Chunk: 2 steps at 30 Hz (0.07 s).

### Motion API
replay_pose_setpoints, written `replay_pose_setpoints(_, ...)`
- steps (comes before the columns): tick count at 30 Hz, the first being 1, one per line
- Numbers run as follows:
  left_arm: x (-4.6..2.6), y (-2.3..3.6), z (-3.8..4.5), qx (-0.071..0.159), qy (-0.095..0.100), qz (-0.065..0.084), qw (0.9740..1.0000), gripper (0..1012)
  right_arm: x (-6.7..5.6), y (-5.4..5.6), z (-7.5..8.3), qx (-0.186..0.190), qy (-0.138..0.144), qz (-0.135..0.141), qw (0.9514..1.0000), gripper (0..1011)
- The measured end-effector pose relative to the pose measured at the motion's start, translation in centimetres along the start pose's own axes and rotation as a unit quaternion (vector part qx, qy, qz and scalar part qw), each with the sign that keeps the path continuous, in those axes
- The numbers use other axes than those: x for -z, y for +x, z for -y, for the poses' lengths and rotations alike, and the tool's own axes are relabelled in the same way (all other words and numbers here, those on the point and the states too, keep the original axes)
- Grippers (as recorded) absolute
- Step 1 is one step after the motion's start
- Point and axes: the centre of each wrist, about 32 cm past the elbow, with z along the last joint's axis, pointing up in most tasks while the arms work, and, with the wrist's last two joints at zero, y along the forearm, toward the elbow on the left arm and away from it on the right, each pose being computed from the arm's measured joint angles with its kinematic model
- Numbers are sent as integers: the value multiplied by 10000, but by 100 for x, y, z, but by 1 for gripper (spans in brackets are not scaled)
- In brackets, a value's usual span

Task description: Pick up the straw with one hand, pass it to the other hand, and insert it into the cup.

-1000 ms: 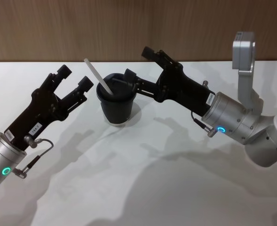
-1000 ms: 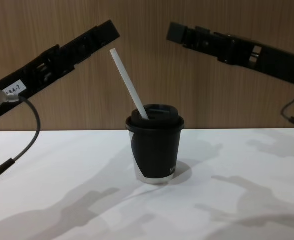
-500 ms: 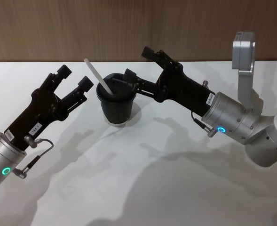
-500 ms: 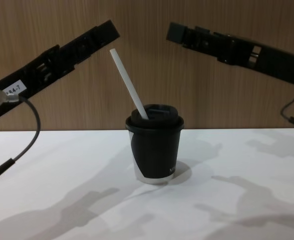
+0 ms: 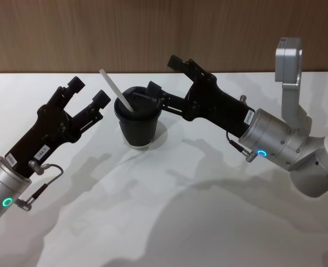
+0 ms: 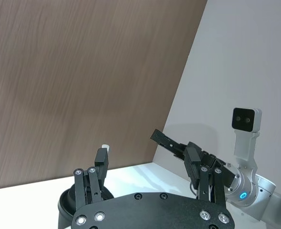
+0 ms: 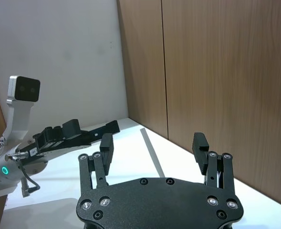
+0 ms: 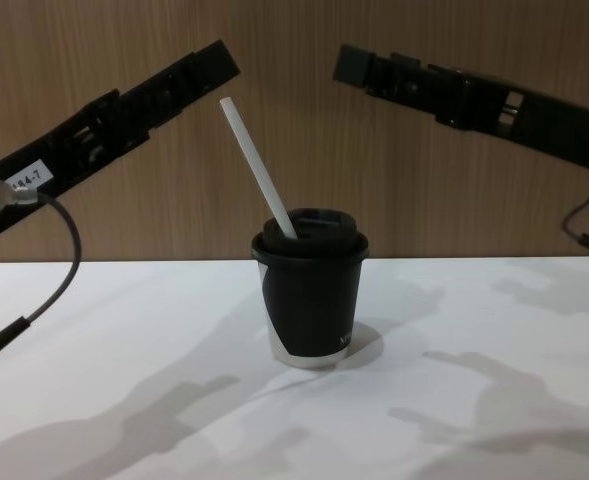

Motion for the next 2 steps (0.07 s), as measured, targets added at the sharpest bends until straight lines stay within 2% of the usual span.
replay_pose_setpoints(2, 0, 0, 0, 0, 0, 0, 10000, 1003, 0, 0, 0, 0, 0, 0, 10000, 1001)
